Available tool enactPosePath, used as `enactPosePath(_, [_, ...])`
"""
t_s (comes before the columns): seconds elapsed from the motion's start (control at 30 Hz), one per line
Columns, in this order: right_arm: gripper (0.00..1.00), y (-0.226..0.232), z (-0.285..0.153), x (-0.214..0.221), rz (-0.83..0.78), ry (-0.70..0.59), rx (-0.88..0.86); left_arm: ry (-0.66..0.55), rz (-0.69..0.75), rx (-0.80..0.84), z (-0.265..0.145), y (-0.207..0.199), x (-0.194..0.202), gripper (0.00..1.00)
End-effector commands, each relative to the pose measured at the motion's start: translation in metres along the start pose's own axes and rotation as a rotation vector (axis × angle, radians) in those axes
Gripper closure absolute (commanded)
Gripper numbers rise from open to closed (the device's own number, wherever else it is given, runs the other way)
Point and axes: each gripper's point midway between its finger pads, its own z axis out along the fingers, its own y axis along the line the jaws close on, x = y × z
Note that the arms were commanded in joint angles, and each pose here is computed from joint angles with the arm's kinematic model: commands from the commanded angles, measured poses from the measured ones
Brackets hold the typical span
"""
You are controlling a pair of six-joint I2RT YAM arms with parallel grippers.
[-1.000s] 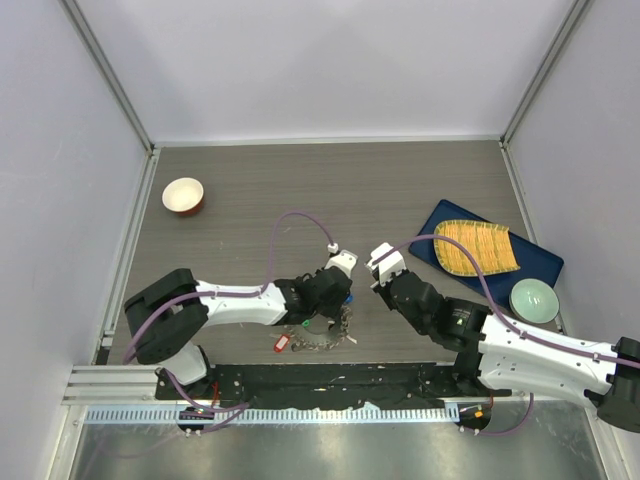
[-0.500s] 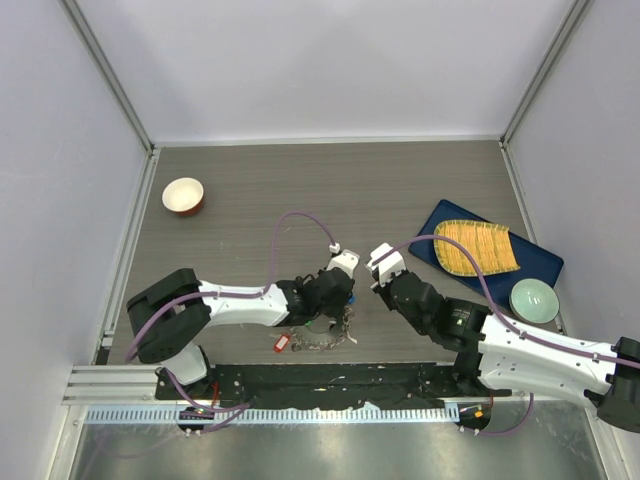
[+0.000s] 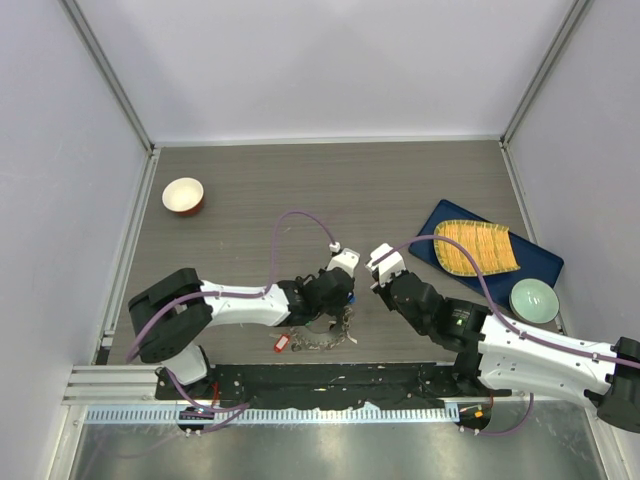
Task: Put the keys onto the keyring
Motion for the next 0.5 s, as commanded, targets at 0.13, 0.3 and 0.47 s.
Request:
enactPosePath(0.13, [0.99,-0.001,-0.001,-0.012,0.05,-0.051,0.006,-0.069,-0.034,0.03,0.004,-0.016,-0.025,0.7])
enactPosePath(0.3, [0.99,-0.001,-0.001,-0.013,0.053,-0.055,0.006,-0.056,-0.032,0.018,0.007,-0.014,-0.021,0.73])
enactPosePath(0.47, [0.99,-0.001,-0.001,-0.013,0.052,-0.053,0.004,-0.037,-0.044,0.005,0.005,-0.011,-0.016,0.73])
